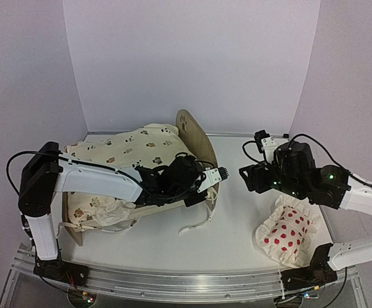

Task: Set up the pet bed

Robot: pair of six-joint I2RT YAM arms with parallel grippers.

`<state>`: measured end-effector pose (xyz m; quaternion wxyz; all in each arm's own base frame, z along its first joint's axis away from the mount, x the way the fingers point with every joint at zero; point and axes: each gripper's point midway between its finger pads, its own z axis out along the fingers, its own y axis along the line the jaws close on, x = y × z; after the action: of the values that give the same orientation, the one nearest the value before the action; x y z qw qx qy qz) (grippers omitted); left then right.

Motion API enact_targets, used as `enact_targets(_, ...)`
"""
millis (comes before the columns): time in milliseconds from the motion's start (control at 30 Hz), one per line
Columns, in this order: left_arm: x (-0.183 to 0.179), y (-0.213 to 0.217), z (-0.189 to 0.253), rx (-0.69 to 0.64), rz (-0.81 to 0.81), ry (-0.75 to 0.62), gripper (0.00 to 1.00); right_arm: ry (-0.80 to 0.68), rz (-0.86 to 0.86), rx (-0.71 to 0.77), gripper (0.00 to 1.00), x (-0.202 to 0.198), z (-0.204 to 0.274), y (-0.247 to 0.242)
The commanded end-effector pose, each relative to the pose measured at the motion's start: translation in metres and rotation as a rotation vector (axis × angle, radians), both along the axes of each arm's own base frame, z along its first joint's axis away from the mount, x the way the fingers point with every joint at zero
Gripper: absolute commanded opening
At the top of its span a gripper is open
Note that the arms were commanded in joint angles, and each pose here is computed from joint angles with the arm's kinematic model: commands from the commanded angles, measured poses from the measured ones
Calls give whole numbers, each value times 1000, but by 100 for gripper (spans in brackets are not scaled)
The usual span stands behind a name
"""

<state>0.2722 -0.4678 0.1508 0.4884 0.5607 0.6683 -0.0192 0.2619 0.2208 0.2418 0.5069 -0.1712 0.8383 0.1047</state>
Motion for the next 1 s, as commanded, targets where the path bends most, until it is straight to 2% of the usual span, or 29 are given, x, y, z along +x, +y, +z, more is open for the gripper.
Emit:
enact_targets(0,15,-6,27,-38,22,-43,0,-14,-28,10,70,-1,1,-6)
enact_targets(233,37,-6,86,-211,164,-126,0,-6,-13,19,69,-4,0,-5)
enact_targets(467,66,10,95,-235,326,-210,0,0,2,26,68,-5,0,-3)
enact_targets(633,84,37,112,-320,442,-214,0,4,11,34,68,-7,0,-1)
enact_targets(733,80,30,107,-323,384,-175,0,9,14,33,68,-6,-1,0)
enact_targets(967,76,15,55,-247,361,-70,0,31,22,27,68,-5,-8,5)
